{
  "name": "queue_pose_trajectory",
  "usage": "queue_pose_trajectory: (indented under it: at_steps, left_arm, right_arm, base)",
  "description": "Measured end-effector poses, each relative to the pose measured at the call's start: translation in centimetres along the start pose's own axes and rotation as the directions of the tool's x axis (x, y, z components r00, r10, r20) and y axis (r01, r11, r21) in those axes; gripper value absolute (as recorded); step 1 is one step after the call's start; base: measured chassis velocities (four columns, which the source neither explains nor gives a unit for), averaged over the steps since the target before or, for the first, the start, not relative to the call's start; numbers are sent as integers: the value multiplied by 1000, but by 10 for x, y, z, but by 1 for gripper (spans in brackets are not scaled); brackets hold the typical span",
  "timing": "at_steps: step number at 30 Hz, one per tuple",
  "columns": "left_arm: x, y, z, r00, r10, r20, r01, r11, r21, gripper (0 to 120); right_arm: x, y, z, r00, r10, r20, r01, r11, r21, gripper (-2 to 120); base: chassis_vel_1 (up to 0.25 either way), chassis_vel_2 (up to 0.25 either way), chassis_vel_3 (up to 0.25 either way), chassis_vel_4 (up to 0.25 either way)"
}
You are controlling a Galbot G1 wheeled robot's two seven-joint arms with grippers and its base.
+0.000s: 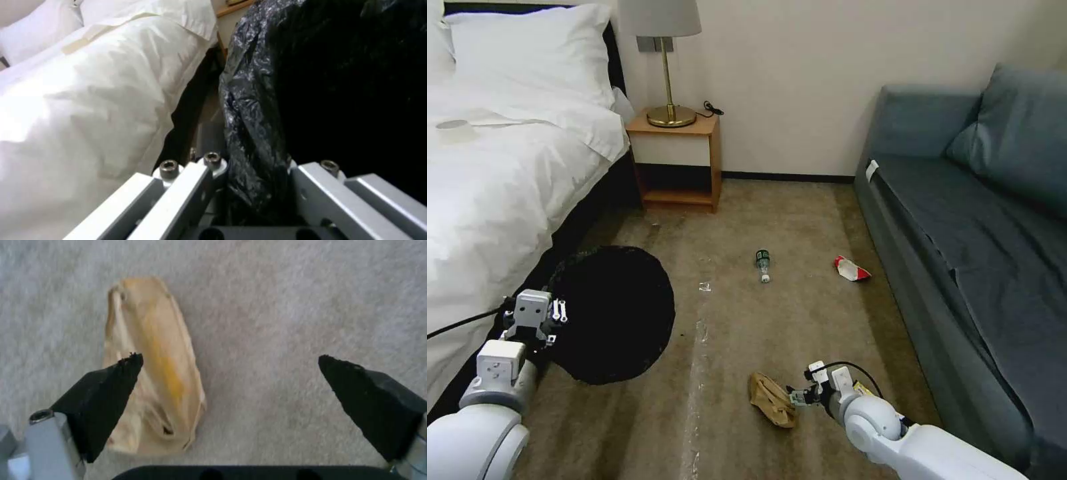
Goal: Pick up the trash bin, then pick up the garbage on the floor and place it into the trash bin.
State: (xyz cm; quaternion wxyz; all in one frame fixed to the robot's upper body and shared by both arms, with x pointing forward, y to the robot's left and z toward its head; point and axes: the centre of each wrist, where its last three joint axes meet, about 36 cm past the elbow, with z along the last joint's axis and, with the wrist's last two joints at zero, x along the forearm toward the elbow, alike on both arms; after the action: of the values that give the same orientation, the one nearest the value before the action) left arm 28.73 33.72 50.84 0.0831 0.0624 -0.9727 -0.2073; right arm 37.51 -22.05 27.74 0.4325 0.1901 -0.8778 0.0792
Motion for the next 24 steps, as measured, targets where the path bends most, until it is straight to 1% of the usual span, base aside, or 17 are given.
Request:
queue_pose_trajectory:
  at_steps: [1, 6, 10, 19, 24]
  left_arm:
    - [1, 2, -1, 1000, 2, -2, -2, 1000, -6, 4]
    - [0, 5, -3, 1000, 9, -10, -9, 1000, -15, 4]
    - [0, 5, -8, 1000, 16, -13, -16, 1000, -16, 4]
    - [5, 3, -7, 999, 22, -25, -22, 1000, -11, 4]
    - [10, 2, -6, 999, 32, -24, -32, 999, -4, 4]
  right_arm:
    - [-1, -2, 1, 1000, -15, -12, 15, 1000, 15, 100]
    - [-7, -1, 2, 998, -51, -38, 52, 998, 34, 100]
    - [-21, 6, 4, 994, -87, -64, 92, 994, 67, 100]
    - [-42, 14, -1, 990, -123, -68, 130, 987, 95, 100]
    - [-52, 16, 11, 988, -132, -79, 141, 983, 115, 100]
  base:
    - [0, 0, 0, 0]
    - [0, 0, 0, 0]
    - [0, 0, 0, 0]
    - [0, 0, 0, 0]
    - [0, 0, 0, 0]
